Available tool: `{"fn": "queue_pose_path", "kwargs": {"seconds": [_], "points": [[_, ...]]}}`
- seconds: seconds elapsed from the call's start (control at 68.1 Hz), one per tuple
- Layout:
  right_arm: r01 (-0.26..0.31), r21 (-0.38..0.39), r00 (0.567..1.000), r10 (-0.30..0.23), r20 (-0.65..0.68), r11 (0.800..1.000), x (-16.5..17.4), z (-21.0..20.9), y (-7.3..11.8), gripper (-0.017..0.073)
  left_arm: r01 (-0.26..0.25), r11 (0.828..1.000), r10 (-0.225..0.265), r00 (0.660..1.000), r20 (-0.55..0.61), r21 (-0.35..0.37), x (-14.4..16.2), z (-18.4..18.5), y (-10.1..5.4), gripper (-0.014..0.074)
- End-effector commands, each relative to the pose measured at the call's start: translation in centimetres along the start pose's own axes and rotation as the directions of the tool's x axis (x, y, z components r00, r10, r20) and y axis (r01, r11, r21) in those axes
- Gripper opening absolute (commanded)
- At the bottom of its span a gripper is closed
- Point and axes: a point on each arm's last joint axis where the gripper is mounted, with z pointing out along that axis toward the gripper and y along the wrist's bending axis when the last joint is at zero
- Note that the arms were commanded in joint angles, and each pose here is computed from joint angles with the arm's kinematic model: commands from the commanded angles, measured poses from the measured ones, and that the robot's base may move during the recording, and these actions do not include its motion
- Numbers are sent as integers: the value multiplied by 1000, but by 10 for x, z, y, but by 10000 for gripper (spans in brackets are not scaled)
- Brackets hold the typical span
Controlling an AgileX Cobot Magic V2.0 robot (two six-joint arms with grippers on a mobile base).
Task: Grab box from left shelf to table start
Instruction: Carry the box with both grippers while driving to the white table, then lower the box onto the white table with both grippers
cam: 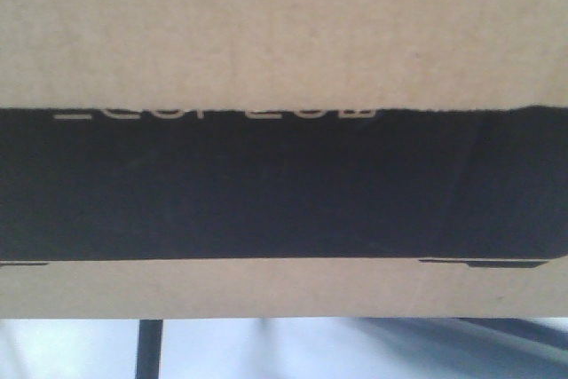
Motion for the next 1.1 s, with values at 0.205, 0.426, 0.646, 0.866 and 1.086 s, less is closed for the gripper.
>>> {"fn": "queue_pose_path", "kwargs": {"seconds": [0.205,0.426,0.646,0.866,1.086], "points": [[64,147,986,-85,141,987,-16,-8,-11,58,3,1000,-5,994,105,16,-10,-12,-2,-99],[64,147,986,-85,141,987,-16,-8,-11,58,7,1000,-10,995,102,29,-10,-12,-3,-99],[64,147,986,-85,141,987,-16,-8,-11,58,7,1000,-10,995,102,29,-10,-12,-3,-99],[64,147,986,-85,141,987,-16,-8,-11,58,7,1000,-10,995,101,28,-10,-11,-3,-99],[64,150,988,-83,127,987,-15,-8,-12,58,7,1000,-10,995,101,28,-10,-11,-3,-99]]}}
